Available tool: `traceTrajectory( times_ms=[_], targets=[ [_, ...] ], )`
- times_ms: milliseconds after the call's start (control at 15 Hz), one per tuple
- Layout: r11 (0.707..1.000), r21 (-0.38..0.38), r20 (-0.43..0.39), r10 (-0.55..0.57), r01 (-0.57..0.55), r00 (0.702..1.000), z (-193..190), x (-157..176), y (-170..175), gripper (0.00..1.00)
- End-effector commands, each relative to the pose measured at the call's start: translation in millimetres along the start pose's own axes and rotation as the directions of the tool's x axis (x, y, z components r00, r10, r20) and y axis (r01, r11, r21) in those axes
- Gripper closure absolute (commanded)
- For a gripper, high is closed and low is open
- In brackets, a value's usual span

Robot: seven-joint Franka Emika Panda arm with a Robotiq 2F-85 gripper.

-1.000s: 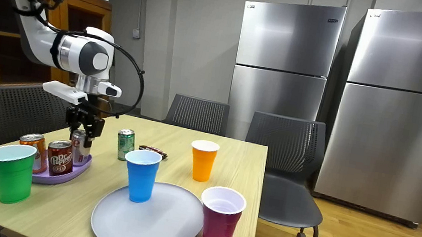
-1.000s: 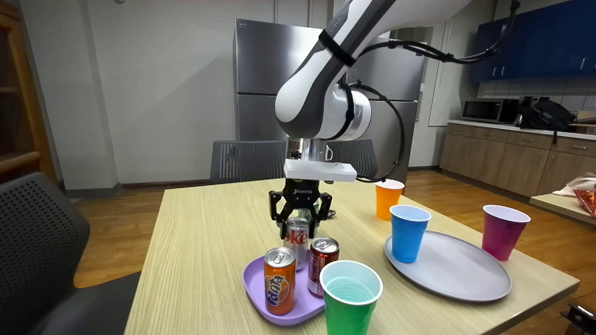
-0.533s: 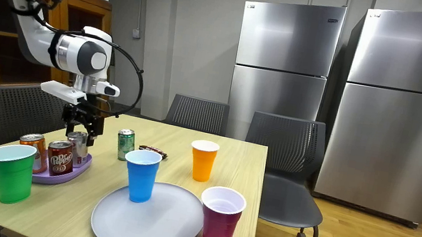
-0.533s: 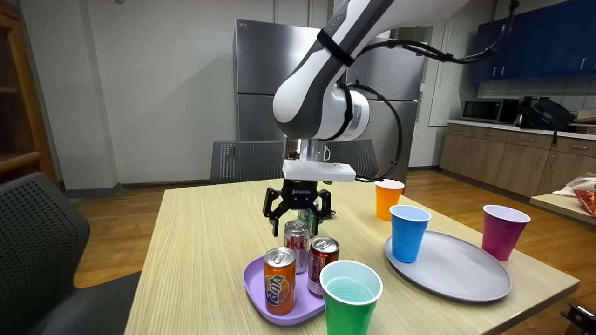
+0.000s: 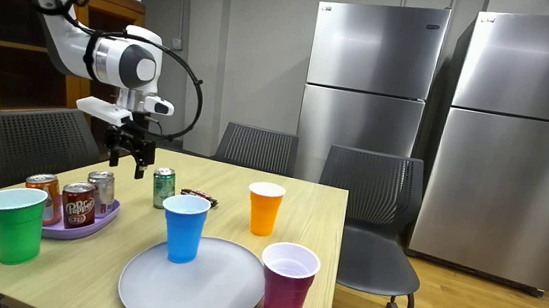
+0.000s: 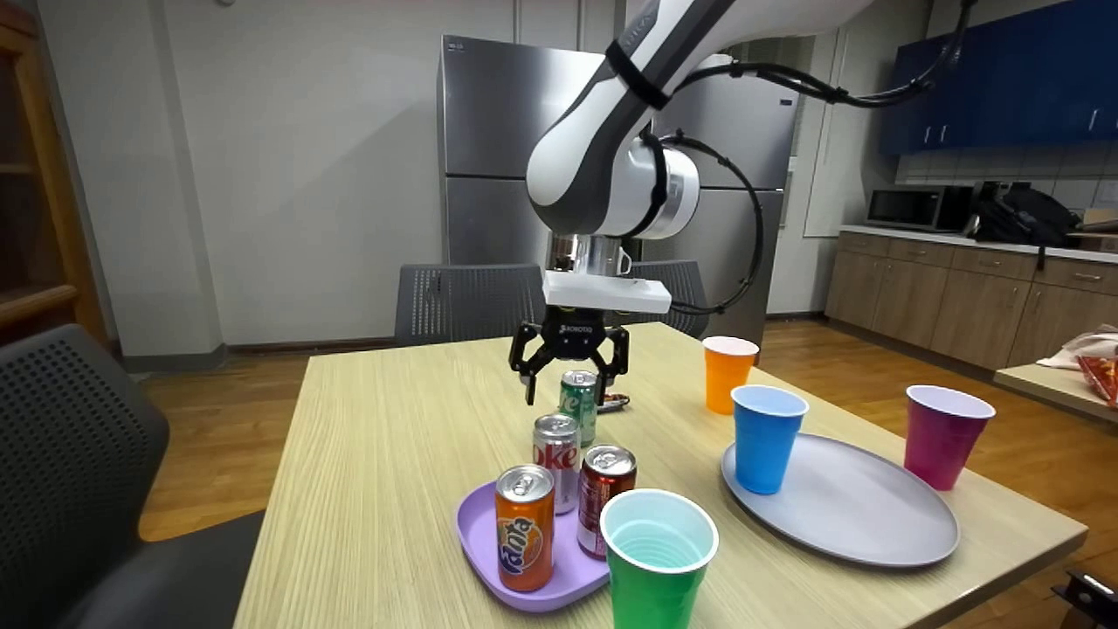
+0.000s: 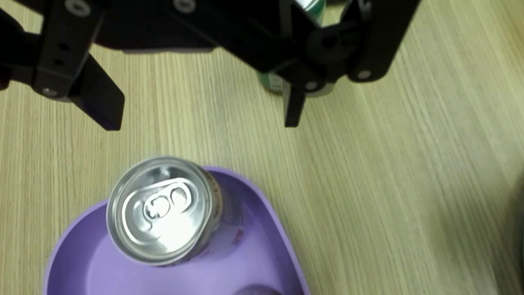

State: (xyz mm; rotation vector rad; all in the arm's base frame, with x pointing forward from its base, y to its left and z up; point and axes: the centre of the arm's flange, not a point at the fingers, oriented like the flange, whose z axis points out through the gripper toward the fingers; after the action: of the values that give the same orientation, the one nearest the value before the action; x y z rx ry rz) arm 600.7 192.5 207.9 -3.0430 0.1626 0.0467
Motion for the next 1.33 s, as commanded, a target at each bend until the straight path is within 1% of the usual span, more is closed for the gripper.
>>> traceTrajectory(
  times_ms=[0,67,133,333,667,1000,1267],
  targets=[
    [0.999,-0.015,-0.005,0.037,-0.037,0.999,-24,22,7,0.0],
    [0.999,-0.014,0.0,0.037,-0.037,0.999,-28,26,11,0.0],
    [1.0,-0.003,-0.016,0.023,-0.023,1.0,-13,15,11,0.0],
    [1.0,-0.003,-0.017,0.031,-0.031,0.999,-20,21,14,0.0],
    [1.0,-0.004,-0.015,0.031,-0.031,0.999,-20,21,14,0.0],
    [0.998,-0.006,-0.08,0.066,-0.066,0.995,-32,43,31,0.0],
    [0.996,0.004,-0.1,0.093,-0.093,0.991,-33,57,42,0.0]
  ],
)
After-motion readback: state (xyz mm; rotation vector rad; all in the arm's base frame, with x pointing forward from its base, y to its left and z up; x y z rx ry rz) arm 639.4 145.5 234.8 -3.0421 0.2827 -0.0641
